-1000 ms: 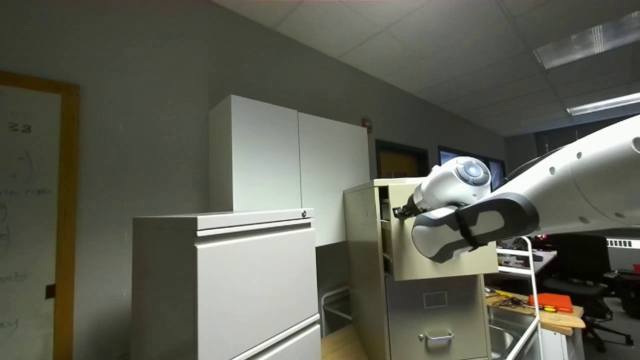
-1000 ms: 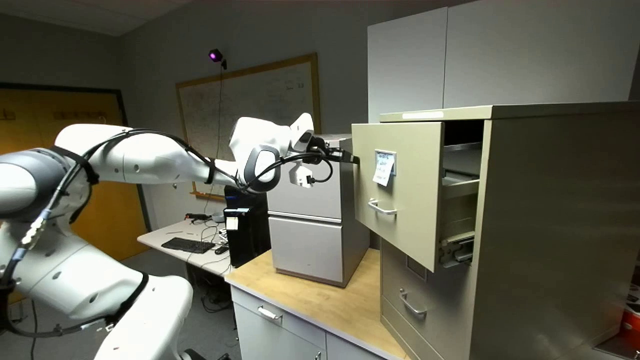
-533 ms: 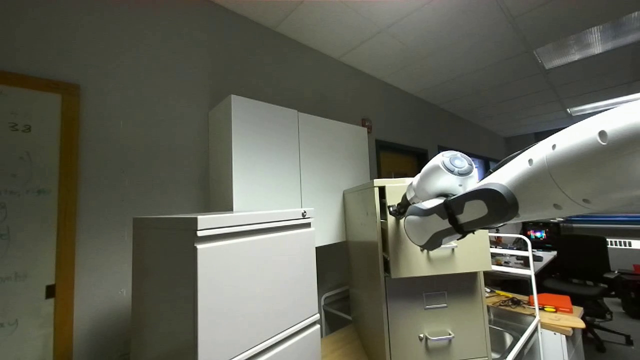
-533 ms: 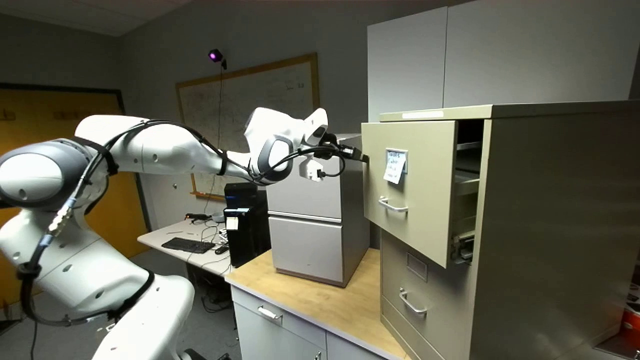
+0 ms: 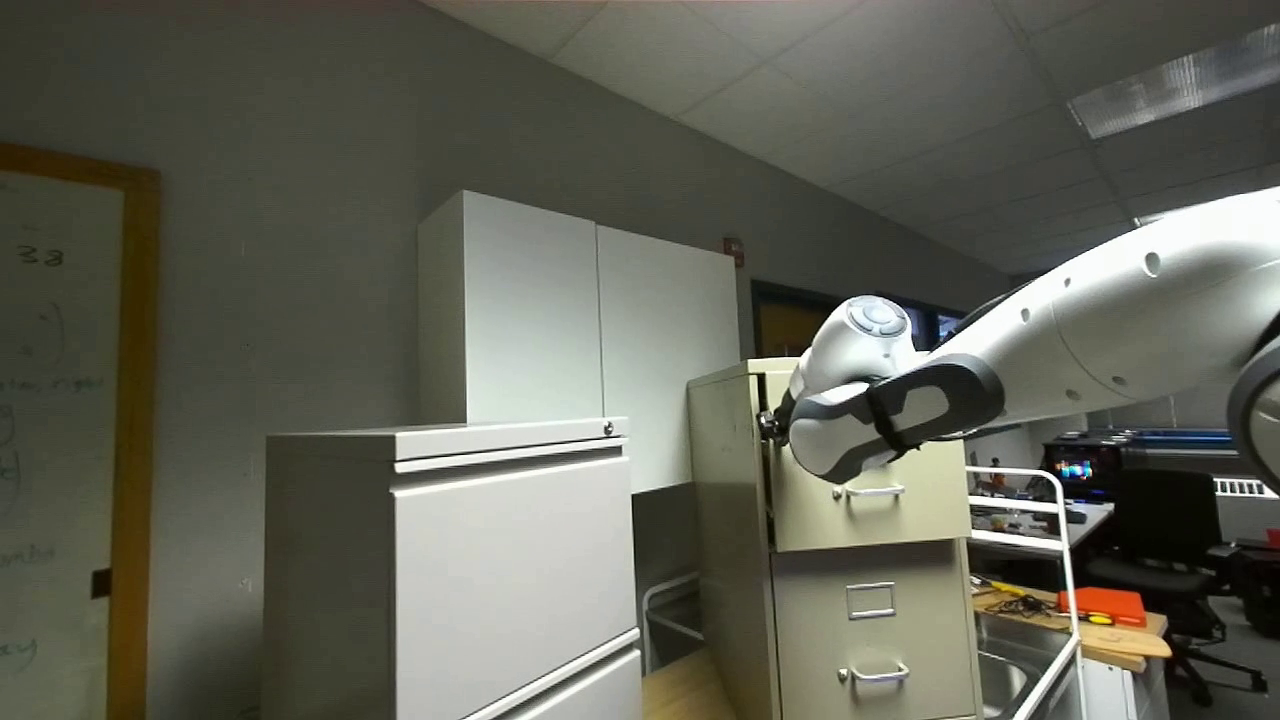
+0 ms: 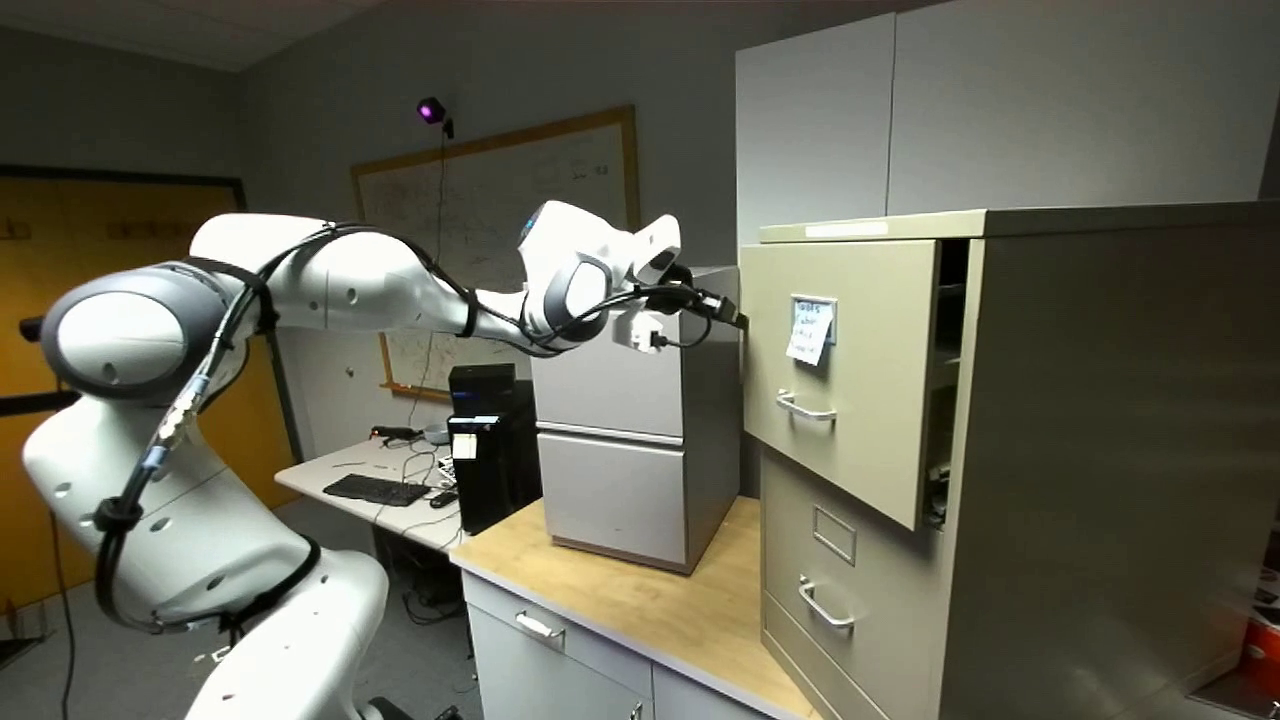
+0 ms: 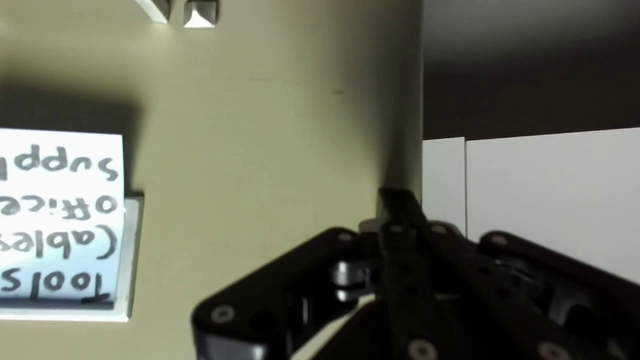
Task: Close the top drawer of the beige file cabinet
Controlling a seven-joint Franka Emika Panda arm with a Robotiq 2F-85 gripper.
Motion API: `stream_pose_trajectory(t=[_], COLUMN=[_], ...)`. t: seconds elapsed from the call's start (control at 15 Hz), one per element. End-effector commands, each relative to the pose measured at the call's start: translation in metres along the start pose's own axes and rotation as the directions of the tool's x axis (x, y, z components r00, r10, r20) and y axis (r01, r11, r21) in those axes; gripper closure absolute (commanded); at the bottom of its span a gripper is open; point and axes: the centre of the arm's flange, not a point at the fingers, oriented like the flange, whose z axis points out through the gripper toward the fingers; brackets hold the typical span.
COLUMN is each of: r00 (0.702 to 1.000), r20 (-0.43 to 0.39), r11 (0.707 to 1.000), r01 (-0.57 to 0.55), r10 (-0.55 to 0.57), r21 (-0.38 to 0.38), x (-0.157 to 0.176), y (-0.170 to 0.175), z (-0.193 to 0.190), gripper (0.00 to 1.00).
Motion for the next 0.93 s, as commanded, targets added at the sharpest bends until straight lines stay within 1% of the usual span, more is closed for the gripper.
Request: stream_pose_trajectory(t=[0.0, 0.2, 0.6, 0.87], r00=[0.998, 0.996, 0.99, 0.989], r20=[0.064, 0.091, 0.133, 0.141], r11=[0.996, 0.996, 0.997, 0.997], r01=[-0.02, -0.027, -0.045, -0.042], r10=[0.015, 0.019, 0.037, 0.033], r21=[0.083, 0.086, 0.058, 0.058], x=[0.026, 0.033, 0.049, 0.044], y=[-0.032, -0.035, -0.035, -0.033], z=[0.068, 0.08, 0.11, 0.108], gripper=[1.0, 1.0, 1.0, 1.0])
